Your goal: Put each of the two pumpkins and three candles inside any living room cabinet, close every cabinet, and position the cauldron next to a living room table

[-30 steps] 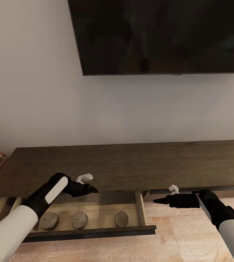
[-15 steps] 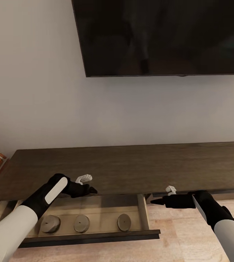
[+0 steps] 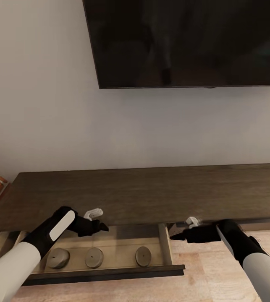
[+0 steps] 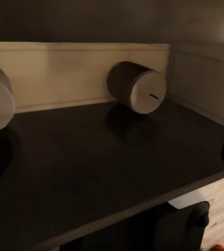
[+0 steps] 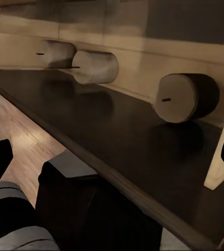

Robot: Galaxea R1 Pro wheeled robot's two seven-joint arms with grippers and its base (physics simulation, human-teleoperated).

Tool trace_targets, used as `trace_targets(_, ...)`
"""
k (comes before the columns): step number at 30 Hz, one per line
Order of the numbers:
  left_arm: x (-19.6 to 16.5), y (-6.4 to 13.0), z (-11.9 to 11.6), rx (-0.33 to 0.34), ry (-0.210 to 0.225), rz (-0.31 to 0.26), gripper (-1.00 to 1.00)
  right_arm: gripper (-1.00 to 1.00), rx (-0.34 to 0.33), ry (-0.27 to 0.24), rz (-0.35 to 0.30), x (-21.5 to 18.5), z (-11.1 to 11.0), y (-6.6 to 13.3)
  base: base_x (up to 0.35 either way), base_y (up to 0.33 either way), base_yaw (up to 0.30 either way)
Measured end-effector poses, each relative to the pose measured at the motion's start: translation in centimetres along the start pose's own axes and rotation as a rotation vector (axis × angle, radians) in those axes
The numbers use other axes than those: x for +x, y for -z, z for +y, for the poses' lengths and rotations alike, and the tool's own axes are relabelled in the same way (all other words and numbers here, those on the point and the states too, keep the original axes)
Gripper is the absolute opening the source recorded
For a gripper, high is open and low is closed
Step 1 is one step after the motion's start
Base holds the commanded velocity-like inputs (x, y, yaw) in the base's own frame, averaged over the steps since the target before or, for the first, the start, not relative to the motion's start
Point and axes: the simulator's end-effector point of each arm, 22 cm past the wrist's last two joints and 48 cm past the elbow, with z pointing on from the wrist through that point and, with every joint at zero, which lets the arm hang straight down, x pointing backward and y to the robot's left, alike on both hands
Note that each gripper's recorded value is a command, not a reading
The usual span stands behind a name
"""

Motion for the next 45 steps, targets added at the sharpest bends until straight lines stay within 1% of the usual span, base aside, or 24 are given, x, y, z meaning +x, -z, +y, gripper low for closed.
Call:
trace_targets(2,0.3,-0.1,-0.2,0.01,-0.001,0.007,1.0,1.0,0.001,0.028,0.075,1.6,0.6,-1.2,0.0,0.0,0.0)
trace_targets(3,0.4,-0.1,-0.2,0.013,-0.001,0.009,1.0,1.0,0.003,0.036,0.095,2.0,0.7,-1.4,0.0,0.0,0.0)
trace_targets(7,1.6,-0.6,-0.2,0.025,-0.001,0.025,1.0,1.0,0.0,0.046,0.126,2.8,0.9,-1.7,0.0,0.0,0.0)
trace_targets(9,1.5,0.0,0.3,0.021,-0.013,0.014,1.0,1.0,-0.011,0.047,0.13,2.9,1.1,-1.6,0.0,0.0,0.0)
trace_targets(11,1.1,1.0,0.8,0.017,-0.034,-0.001,1.0,1.0,-0.027,0.046,0.133,2.9,1.5,-1.6,0.0,0.0,0.0)
trace_targets(12,1.1,1.7,1.0,0.019,-0.058,-0.007,1.0,1.0,-0.04,0.043,0.138,3.1,1.8,-1.6,0.0,0.0,0.0)
trace_targets(13,1.6,2.9,1.4,0.028,-0.11,-0.004,1.0,1.0,-0.058,0.043,0.163,3.7,2.3,-1.8,0.0,0.0,0.0)
trace_targets(14,2.4,3.3,1.5,0.04,-0.143,0.013,1.0,1.0,-0.066,0.054,0.191,4.3,2.6,-2.0,0.0,0.0,0.0)
trace_targets(15,3.1,3.4,1.5,0.049,-0.16,0.029,1.0,1.0,-0.071,0.064,0.211,4.8,2.9,-2.2,0.0,0.0,0.0)
trace_targets(17,4.2,3.6,1.6,0.069,-0.181,0.055,1.0,1.0,-0.092,0.078,0.243,5.5,3.6,-2.5,0.0,0.0,0.0)
trace_targets(18,4.7,4.1,1.8,0.087,-0.189,0.068,1.0,1.0,-0.13,0.081,0.263,6.0,4.5,-2.6,0.0,0.0,0.0)
trace_targets(20,5.1,4.4,1.9,0.109,-0.192,0.08,1.0,1.0,-0.169,0.081,0.281,6.5,5.4,-2.5,0.0,0.0,0.0)
trace_targets(22,6.0,4.3,2.1,0.115,-0.199,0.105,1.0,1.0,-0.187,0.084,0.31,7.3,5.9,-2.7,0.0,0.0,0.0)
trace_targets(24,8.1,3.6,2.7,0.101,-0.223,0.158,1.0,1.0,-0.19,0.095,0.357,8.6,6.1,-3.0,0.0,0.0,0.0)
trace_targets(25,9.5,3.1,3.0,0.091,-0.241,0.195,1.0,1.0,-0.187,0.103,0.38,9.2,6.0,-3.2,0.0,0.0,0.0)
trace_targets(26,10.4,2.8,3.1,0.085,-0.253,0.219,1.0,1.0,-0.184,0.105,0.391,9.6,5.9,-3.3,0.0,0.0,0.0)
trace_targets(27,11.8,2.3,3.3,0.077,-0.27,0.253,1.0,1.0,-0.18,0.097,0.405,10.3,5.7,-3.4,0.0,0.0,0.0)
trace_targets(29,13.7,1.8,3.7,0.067,-0.288,0.298,1.0,1.0,-0.167,0.076,0.421,11.5,5.1,-3.5,0.0,0.0,0.0)
trace_targets(31,15.7,1.3,3.9,0.062,-0.299,0.337,1.0,1.0,-0.128,0.063,0.434,12.5,3.9,-3.7,0.0,0.0,0.0)
trace_targets(33,16.6,1.0,4.0,0.062,-0.302,0.354,1.0,1.0,-0.087,0.054,0.446,13.7,2.8,-3.9,0.0,0.0,0.0)
trace_targets(36,19.1,0.1,4.5,0.065,-0.298,0.373,1.0,1.0,-0.015,0.04,0.475,16.5,1.0,-4.4,0.0,0.0,0.0)
trace_targets(40,21.2,-0.5,4.8,0.072,-0.289,0.388,1.0,1.0,0.013,0.04,0.487,18.3,0.3,-4.8,0.0,0.0,0.0)
trace_targets(43,23.3,-1.3,5.4,0.073,-0.276,0.39,1.0,1.0,0.036,0.068,0.483,19.4,0.2,-6.1,0.0,0.0,0.0)
trace_targets(45,24.0,-2.0,6.7,0.055,-0.262,0.367,1.0,1.0,0.062,0.091,0.477,20.0,0.1,-7.1,0.0,0.0,0.0)
